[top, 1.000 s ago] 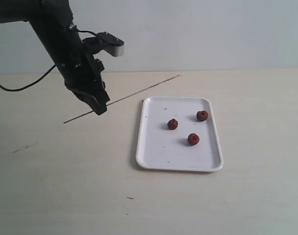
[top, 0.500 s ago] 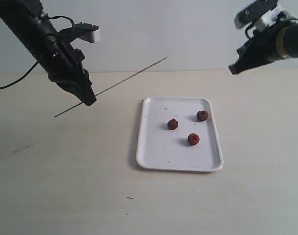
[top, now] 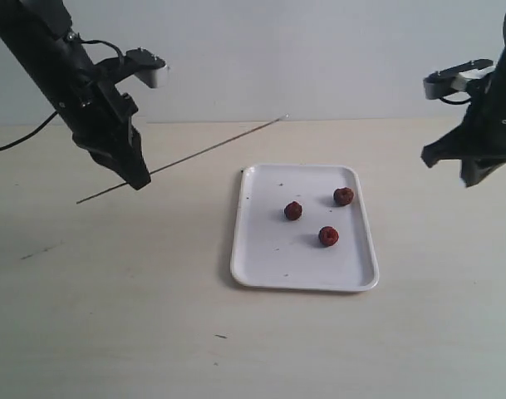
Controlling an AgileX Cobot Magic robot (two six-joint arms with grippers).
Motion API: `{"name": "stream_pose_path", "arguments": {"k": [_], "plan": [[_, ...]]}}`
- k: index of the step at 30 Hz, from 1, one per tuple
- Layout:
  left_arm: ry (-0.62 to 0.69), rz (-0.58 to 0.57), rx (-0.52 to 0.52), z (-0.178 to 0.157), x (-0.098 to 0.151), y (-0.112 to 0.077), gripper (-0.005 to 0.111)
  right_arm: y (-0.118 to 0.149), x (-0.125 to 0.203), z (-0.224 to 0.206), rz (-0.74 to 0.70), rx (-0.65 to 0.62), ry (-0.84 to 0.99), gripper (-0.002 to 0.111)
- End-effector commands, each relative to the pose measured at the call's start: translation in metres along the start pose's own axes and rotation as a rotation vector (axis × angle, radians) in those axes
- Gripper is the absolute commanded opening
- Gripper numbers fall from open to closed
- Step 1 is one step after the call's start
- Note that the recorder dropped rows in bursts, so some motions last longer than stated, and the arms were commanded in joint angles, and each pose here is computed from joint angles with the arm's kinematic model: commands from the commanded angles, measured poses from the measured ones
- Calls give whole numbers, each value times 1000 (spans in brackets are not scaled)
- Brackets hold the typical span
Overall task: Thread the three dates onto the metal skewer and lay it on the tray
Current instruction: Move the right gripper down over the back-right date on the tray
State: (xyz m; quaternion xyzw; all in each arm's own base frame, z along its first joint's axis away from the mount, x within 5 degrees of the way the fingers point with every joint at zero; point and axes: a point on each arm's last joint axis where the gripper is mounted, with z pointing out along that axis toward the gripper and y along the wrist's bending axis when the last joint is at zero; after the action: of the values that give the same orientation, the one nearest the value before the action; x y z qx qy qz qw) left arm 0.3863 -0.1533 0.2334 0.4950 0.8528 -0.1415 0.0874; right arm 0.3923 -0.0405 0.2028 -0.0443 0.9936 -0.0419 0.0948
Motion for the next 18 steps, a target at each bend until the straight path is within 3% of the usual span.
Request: {"name": "stream_pose_path", "arguments": {"k": [1, 5, 9, 12, 15, 18], "plan": [[-11, 50, -64, 2, 2, 4, 0, 48, -12, -28, -70, -217, 39, 0], [-44, 50, -102, 1, -1, 8, 0, 92, -30, -28, -122, -199, -19, 0], [-34, 47, -91, 2, 0, 7, 0, 110, -61, -13, -107, -170, -50, 6], [-36, 47, -93, 2, -1, 7, 0, 114, -77, 20, -71, -165, -6, 21], [-38, 47, -93, 2, -1, 7, 0, 117, -80, 48, -59, -163, 23, 44], [-40, 47, -95, 2, -1, 7, 0, 115, -80, 61, -71, -126, 26, 54]]}}
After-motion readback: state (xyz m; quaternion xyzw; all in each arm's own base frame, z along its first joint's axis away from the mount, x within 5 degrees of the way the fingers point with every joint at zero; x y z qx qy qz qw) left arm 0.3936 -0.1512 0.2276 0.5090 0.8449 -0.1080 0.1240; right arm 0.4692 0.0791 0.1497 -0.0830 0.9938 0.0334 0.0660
